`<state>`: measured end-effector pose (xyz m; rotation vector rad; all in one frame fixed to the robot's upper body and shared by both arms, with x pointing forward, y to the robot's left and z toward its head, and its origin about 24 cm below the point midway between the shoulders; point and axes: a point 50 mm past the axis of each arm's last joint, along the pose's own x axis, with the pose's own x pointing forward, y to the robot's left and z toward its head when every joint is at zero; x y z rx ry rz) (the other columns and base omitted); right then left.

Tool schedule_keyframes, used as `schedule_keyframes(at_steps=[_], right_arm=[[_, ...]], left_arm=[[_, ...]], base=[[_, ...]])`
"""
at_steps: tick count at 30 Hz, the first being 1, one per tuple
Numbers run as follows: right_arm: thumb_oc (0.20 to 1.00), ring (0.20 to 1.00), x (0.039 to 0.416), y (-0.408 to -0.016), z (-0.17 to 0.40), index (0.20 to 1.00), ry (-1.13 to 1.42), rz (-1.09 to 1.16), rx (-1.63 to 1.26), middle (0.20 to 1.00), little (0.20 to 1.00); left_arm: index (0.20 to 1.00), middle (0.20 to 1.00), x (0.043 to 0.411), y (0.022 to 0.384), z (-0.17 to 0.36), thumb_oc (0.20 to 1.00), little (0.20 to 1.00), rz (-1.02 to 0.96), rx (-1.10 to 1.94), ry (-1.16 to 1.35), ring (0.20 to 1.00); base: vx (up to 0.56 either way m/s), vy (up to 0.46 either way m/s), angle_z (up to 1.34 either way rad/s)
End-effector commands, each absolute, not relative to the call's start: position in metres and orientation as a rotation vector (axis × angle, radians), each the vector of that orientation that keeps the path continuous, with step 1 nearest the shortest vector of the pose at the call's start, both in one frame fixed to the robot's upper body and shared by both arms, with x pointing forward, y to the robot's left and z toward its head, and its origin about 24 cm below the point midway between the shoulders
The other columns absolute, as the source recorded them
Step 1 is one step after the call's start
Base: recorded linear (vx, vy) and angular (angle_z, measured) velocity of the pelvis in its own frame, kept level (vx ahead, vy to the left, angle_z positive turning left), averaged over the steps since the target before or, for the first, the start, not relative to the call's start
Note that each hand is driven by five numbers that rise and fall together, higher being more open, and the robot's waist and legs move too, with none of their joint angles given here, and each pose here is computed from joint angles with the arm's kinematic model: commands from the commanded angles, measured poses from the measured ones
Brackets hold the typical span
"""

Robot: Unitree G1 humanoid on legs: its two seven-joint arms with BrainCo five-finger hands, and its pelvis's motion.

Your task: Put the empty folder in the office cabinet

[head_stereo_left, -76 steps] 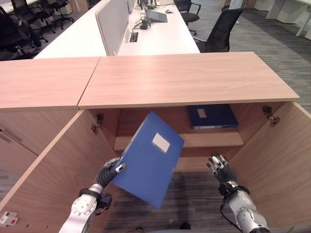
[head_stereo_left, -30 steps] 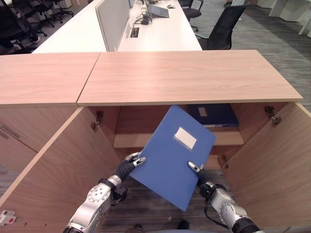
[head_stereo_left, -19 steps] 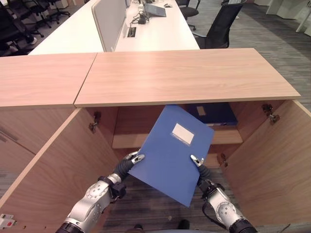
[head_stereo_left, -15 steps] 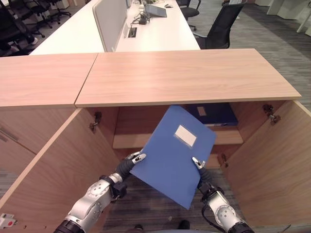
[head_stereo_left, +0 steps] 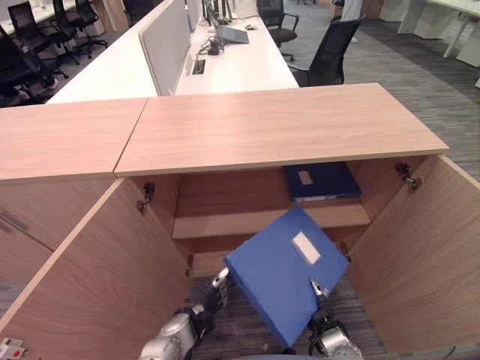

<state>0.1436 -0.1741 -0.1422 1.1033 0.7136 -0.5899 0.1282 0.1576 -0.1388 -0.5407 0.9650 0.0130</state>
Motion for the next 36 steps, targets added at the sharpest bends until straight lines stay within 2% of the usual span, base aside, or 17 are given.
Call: schedule_keyframes(at_steps=[1, 2, 7, 10, 13, 20, 26, 36], right_arm=[[0.200, 0.200, 0.161, -0.180, -0.143, 0.200, 0.681, -0.668, 1.154, 0.200, 0.200], [0.200, 0.200, 0.163, -0.181, -0.142, 0.200, 0.678, -0.665, 1.154, 0.200, 0.200], [0.200, 0.200, 0.160, -0.192, -0.145, 0.200, 0.695, -0.713, 1.147, 0.200, 0.200], [0.200, 0.200, 0.165, -0.193, -0.142, 0.200, 0.684, -0.696, 1.139, 0.200, 0.200], [0.200, 0.200, 0.197, -0.192, -0.123, 0.200, 0.594, -0.554, 1.085, 0.200, 0.200], [0.200, 0.200, 0.205, -0.210, -0.114, 0.200, 0.566, -0.518, 1.008, 0.200, 0.200], [0.200, 0.200, 0.202, -0.199, -0.118, 0.200, 0.596, -0.499, 1.010, 0.200, 0.200], [0.200, 0.200, 0.207, -0.196, -0.115, 0.200, 0.616, -0.442, 0.945, 0.200, 0.200]], left_arm=[[1.000, 1.000, 0.084, 0.186, -0.171, 1.000, 1.000, 0.283, -0.386, 1.216, 1.000], [1.000, 1.000, 0.086, 0.185, -0.170, 1.000, 1.000, 0.281, -0.386, 1.212, 1.000], [1.000, 1.000, 0.024, 0.211, -0.177, 1.000, 1.000, 0.506, -0.335, 1.414, 1.000], [1.000, 1.000, 0.013, 0.214, -0.177, 1.000, 1.000, 0.571, -0.371, 1.430, 1.000], [1.000, 1.000, 0.012, 0.222, -0.176, 1.000, 1.000, 0.680, -0.414, 1.392, 1.000], [1.000, 1.000, 0.009, 0.216, -0.177, 1.000, 1.000, 0.634, -0.393, 1.411, 1.000], [1.000, 1.000, -0.008, 0.215, -0.177, 1.000, 1.000, 0.657, -0.393, 1.455, 1.000], [1.000, 1.000, -0.007, 0.221, -0.176, 1.000, 1.000, 0.597, -0.299, 1.478, 1.000]], base=[[-0.03, -0.038, -0.01], [-0.03, -0.035, -0.01], [0.03, -0.042, -0.01], [0.04, -0.064, 0.01], [-0.08, -0.106, 0.10], [0.06, 0.138, 0.22], [0.17, 0.166, -0.19], [0.19, 0.282, -0.06]])
